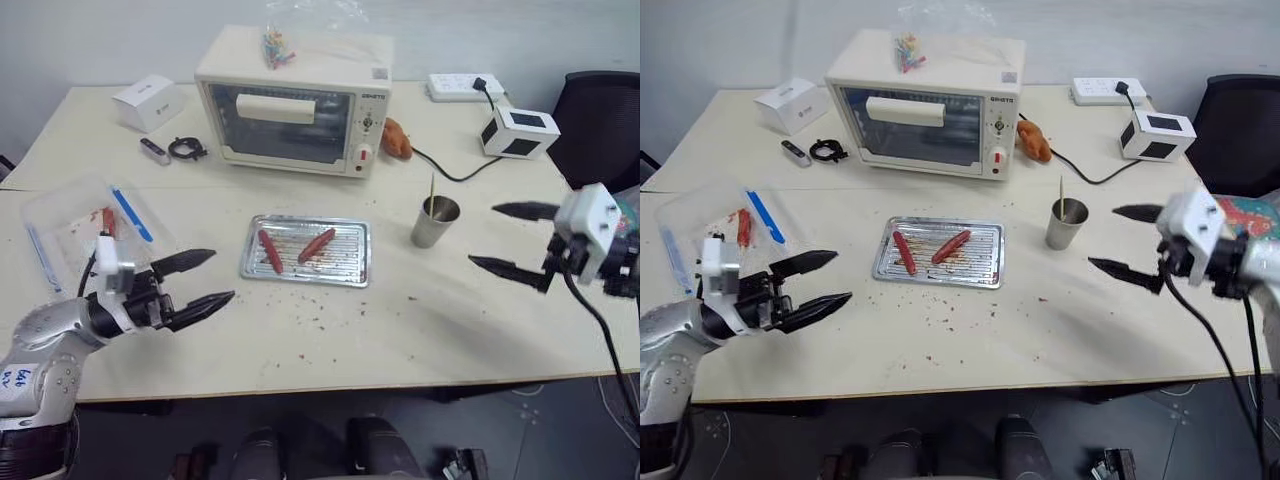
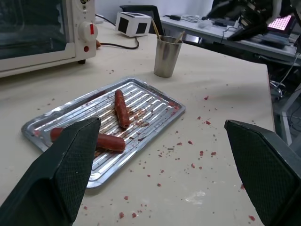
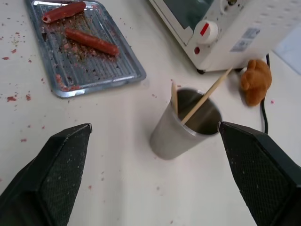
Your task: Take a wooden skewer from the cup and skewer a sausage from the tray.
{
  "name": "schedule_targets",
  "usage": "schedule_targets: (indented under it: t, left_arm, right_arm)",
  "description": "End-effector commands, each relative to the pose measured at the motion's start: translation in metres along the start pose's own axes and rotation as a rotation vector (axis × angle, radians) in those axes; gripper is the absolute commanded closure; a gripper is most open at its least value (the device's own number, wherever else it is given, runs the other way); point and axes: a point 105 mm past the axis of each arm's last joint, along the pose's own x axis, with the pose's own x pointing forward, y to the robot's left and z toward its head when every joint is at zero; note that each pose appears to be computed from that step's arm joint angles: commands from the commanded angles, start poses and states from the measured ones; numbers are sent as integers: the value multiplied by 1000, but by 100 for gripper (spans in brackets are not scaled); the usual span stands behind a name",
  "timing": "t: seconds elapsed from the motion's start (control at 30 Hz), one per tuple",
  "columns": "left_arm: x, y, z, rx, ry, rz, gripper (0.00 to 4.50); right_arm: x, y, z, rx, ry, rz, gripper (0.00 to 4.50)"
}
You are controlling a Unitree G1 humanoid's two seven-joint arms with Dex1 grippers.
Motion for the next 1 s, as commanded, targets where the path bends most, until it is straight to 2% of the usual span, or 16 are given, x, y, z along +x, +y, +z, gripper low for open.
schedule_targets:
  t: [0.03,0.33,0.47,0.8,1.0]
  left_arm:
    - [4,-2,6,60,-7,4,2]
    - [2,-9,2,61,-9,34,2]
    - [0,-11,0,59,-8,44,0]
    - [3,-10,-3,50,-14,54,0]
    - [5,-9,-3,53,-24,52,0]
  right_arm:
    - [19,-9,3,-33,100,32,0]
    - [52,-27,10,-54,143,46,0]
    - [56,-27,12,-42,132,61,88]
    - [59,-31,20,-61,110,46,445]
    - [47,-41,31,-88,101,33,448]
